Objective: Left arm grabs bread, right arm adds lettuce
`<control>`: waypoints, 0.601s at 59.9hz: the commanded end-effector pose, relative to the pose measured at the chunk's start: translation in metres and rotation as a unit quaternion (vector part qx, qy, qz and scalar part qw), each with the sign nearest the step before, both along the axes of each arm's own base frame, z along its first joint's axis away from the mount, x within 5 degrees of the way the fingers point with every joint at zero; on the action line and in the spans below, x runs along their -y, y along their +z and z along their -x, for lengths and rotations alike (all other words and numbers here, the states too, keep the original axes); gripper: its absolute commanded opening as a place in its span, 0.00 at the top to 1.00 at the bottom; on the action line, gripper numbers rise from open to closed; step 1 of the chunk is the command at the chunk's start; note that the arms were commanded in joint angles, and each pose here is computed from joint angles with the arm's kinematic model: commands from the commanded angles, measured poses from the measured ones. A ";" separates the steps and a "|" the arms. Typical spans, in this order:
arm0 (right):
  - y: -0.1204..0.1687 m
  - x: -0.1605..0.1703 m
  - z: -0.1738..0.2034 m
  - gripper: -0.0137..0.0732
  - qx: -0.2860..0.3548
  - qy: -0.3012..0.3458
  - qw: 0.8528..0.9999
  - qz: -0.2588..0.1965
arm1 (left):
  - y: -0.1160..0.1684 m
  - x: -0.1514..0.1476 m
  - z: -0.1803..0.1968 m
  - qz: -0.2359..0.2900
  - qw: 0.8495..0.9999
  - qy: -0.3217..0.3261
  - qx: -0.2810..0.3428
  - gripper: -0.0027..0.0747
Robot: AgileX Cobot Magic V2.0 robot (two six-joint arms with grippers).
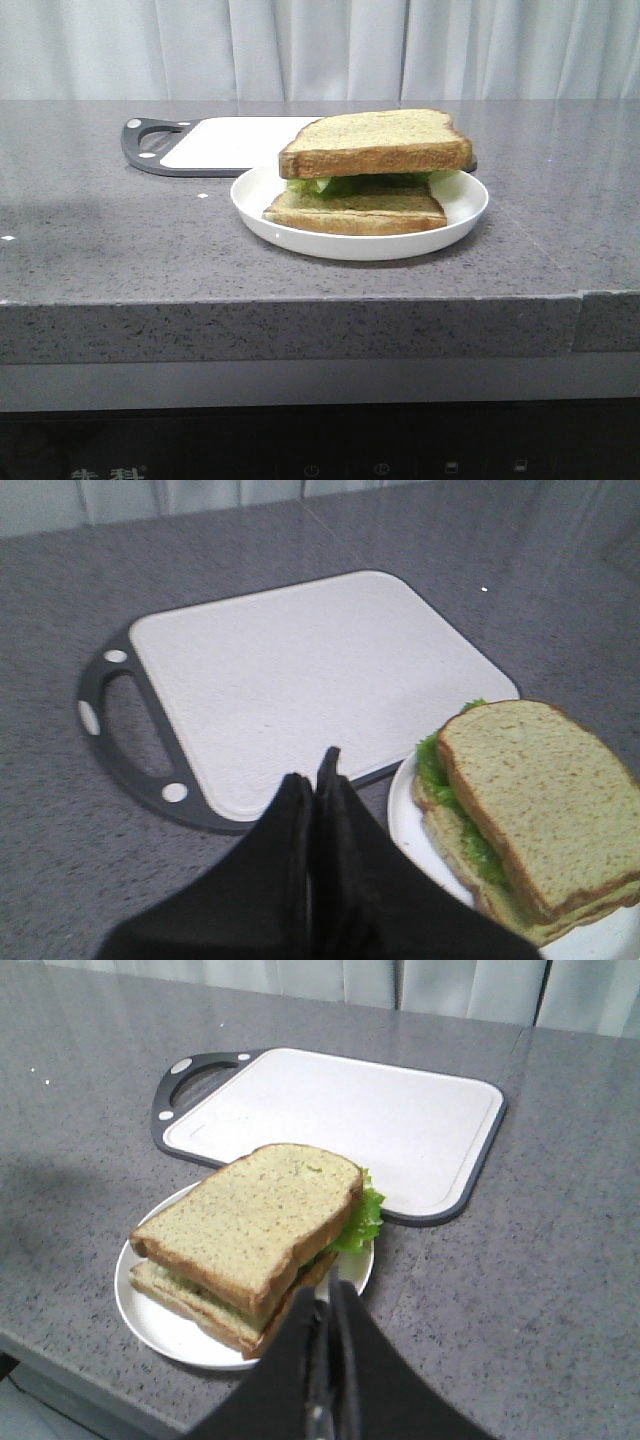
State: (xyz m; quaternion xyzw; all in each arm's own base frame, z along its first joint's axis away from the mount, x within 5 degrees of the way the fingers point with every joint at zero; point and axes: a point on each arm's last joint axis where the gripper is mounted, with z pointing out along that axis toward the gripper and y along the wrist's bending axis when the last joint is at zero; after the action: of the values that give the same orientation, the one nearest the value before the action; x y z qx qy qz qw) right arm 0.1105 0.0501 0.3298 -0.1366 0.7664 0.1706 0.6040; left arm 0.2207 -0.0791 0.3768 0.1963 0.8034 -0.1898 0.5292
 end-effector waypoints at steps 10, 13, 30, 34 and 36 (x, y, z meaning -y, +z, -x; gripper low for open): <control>-0.005 0.015 0.023 0.91 0.104 -0.031 0.993 -0.036 | -0.015 -0.033 0.079 0.031 0.987 0.091 0.125 0.99; -0.009 0.016 0.028 0.91 0.108 -0.030 0.993 -0.038 | -0.023 -0.036 0.092 0.034 0.986 0.094 0.133 0.99; -0.020 0.025 0.053 0.91 0.145 -0.028 0.988 -0.052 | -0.058 -0.046 0.139 0.049 0.981 0.094 0.166 0.99; -0.020 0.025 0.053 0.91 0.146 -0.028 0.988 -0.052 | -0.058 -0.047 0.142 0.051 0.979 0.094 0.172 0.99; -0.020 0.025 0.053 0.91 0.146 -0.028 0.988 -0.052 | -0.058 -0.047 0.143 0.052 0.979 0.093 0.174 0.99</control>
State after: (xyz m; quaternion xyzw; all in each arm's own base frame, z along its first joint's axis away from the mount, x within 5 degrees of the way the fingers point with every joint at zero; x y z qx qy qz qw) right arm 0.0575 0.0279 0.2949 -0.1187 0.6951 0.1779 0.6864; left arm 0.0784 -0.0362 0.3055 0.1513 0.7268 -0.1441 0.6543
